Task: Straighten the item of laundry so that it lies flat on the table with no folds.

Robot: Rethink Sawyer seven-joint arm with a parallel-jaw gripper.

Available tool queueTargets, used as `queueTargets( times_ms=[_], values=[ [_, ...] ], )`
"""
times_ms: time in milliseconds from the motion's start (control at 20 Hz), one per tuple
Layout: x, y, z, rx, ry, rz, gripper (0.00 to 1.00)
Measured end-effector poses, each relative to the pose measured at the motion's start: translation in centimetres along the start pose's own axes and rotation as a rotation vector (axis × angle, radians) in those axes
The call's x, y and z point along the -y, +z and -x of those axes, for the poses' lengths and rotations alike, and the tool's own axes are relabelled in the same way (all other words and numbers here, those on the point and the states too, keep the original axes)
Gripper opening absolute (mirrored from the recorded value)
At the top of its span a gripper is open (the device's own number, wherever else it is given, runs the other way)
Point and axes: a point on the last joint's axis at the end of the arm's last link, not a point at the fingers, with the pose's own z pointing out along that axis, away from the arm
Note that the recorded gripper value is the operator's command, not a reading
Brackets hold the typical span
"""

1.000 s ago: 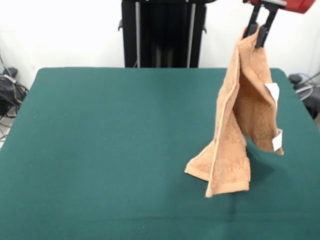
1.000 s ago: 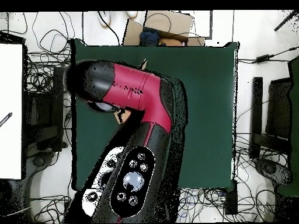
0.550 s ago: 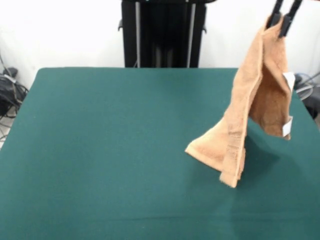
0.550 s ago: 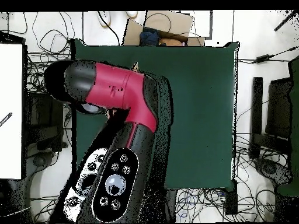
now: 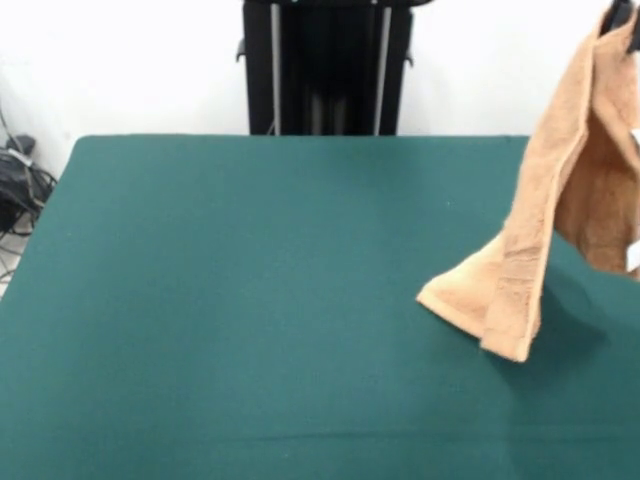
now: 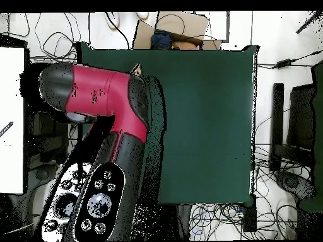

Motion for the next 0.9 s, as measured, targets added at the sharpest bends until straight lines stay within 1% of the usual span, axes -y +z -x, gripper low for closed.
queueTargets(
  times_ms=[400,700,900],
  values=[
    [-1.7,-1.3,-0.8,-0.019,0.042,-0.001,0.0],
    [-2.6,-1.7,-1.5,-0.038,0.068,-0.004,0.0],
    [-3.6,-2.8,-1.6,-0.041,0.089,-0.007,0.0]
  ],
)
